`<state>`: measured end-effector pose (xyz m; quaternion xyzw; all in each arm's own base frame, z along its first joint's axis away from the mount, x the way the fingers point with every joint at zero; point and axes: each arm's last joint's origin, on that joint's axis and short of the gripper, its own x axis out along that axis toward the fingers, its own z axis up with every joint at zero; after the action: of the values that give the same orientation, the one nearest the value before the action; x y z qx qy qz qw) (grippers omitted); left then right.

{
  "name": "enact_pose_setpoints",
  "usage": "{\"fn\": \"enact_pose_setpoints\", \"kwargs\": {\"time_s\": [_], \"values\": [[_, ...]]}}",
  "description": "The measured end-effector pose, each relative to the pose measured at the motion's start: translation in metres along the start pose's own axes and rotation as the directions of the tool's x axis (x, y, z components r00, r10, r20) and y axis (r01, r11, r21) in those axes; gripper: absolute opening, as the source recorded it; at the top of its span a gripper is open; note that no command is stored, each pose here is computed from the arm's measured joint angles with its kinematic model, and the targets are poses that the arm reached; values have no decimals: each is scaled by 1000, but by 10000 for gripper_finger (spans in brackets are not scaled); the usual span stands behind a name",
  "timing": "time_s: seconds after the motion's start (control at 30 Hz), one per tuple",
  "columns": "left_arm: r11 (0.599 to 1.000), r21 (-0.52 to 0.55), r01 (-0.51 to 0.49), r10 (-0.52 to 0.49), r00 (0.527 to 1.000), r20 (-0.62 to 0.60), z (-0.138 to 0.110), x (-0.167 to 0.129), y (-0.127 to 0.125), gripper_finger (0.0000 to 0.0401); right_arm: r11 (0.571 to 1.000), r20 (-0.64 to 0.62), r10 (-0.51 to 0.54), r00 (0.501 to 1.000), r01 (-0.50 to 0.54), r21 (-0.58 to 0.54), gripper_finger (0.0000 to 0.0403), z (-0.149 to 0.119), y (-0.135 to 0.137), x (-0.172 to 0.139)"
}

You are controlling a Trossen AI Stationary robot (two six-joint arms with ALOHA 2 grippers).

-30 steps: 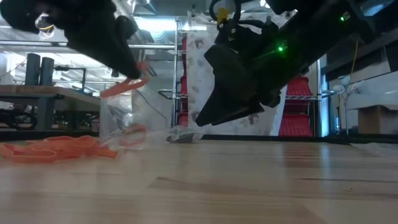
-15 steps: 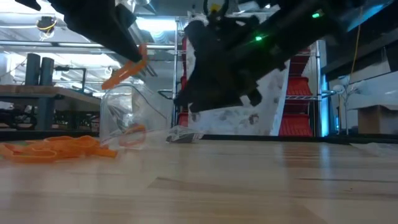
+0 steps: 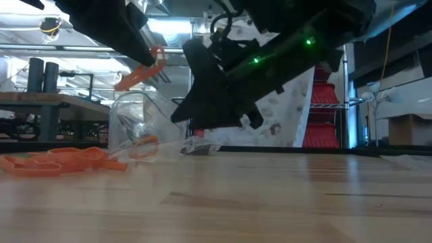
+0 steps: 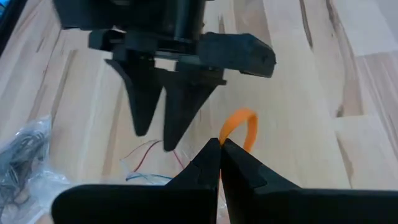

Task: Sort rubber bands
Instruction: Put the orange rubber band into the transparent zip bag

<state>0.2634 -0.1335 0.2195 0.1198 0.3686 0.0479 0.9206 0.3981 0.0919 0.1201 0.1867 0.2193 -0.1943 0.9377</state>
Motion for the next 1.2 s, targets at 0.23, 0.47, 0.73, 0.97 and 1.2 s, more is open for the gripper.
{"fn": "enact_pose_setpoints", "kwargs": {"time_s": [0.23,0.47,0.73,0.97,1.2], "values": [[1000,-22,1,-1,1000,3,0,0,0,4,999,12,-31,999,31,-16,161,3,-6,4],[999,-46,11,-9,999,53,6,0,0,4,999,16,-26,1000,26,-27,92,1,-7,7],[996,-83,16,-11,998,63,7,0,-1,4,999,8,-33,999,33,-43,8,1,-7,8],[980,-191,49,-31,995,99,10,-8,-3,2,998,-108,-62,992,60,-20,2,19,9,7],[965,-253,72,-42,992,122,8,-39,-3,2,998,-133,-49,990,55,39,1,34,34,-2]]}}
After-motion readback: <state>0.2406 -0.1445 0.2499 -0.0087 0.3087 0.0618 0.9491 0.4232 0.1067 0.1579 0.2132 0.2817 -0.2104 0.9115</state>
